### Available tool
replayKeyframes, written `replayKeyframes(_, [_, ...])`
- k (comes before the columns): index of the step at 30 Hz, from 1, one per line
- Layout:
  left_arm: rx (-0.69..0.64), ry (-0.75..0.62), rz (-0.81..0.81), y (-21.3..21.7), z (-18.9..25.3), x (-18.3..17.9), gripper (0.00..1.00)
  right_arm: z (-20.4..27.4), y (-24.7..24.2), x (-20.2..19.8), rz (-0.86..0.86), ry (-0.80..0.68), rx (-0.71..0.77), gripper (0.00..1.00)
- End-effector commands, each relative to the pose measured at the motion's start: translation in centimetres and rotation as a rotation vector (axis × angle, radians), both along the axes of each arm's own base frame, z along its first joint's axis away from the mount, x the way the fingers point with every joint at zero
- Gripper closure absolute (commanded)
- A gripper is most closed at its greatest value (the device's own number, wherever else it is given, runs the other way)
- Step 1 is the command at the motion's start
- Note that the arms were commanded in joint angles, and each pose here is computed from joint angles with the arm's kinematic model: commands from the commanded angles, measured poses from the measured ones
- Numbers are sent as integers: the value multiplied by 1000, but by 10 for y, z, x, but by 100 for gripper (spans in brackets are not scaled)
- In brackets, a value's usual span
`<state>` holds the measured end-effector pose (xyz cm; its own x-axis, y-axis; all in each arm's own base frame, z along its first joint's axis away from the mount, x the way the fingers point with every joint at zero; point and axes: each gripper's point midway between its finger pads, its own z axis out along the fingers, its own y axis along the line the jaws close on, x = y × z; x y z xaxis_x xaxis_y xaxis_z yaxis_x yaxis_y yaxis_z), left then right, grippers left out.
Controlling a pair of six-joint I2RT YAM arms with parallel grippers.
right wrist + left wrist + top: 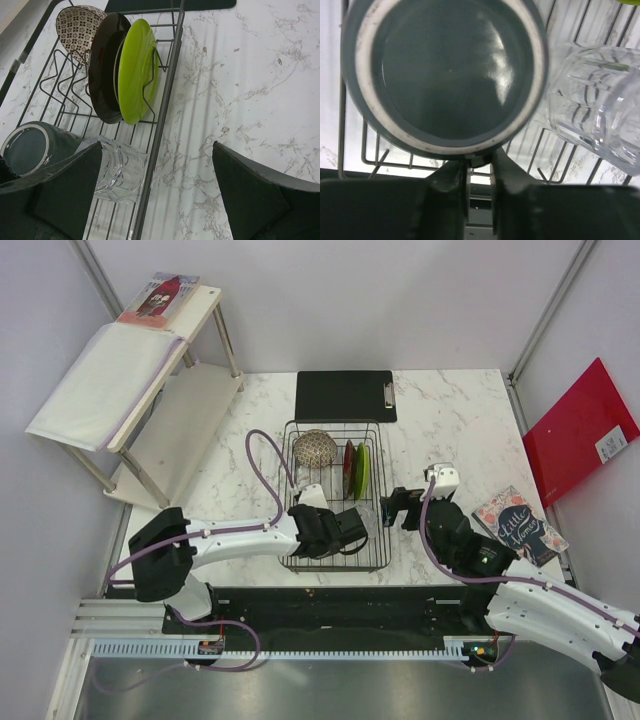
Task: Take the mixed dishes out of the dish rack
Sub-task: Pick up the cup from the dish rack.
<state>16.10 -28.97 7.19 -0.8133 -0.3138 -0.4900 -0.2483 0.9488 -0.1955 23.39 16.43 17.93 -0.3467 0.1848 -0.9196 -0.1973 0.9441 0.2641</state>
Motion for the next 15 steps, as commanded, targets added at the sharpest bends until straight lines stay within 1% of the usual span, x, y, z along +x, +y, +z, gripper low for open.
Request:
replayKeyframes(1, [39, -37, 50, 24, -4, 1, 90, 8, 1, 0, 0, -23, 44, 2])
replayKeyframes(3, [60, -29, 51, 34, -11, -3, 91, 7, 0, -1, -4, -22, 41, 2])
replayKeyframes(7, [84, -20, 47, 44, -18, -7, 90, 5, 0, 0, -3, -17, 35, 2])
replayKeyframes(9, [97, -13, 44, 48, -21, -8, 85, 2, 1, 0, -5, -11, 31, 2])
replayKeyframes(10, [103, -9, 35, 48, -22, -9, 78, 1, 1, 0, -6, -7, 30, 2])
replayKeyframes(12, [114, 0, 29, 48, -25, -10, 72, 0, 1, 1, -8, -4, 26, 2])
replayKeyframes(15, [129, 10, 20, 46, -29, -10, 66, -1, 2, 1, -9, -3, 27, 2])
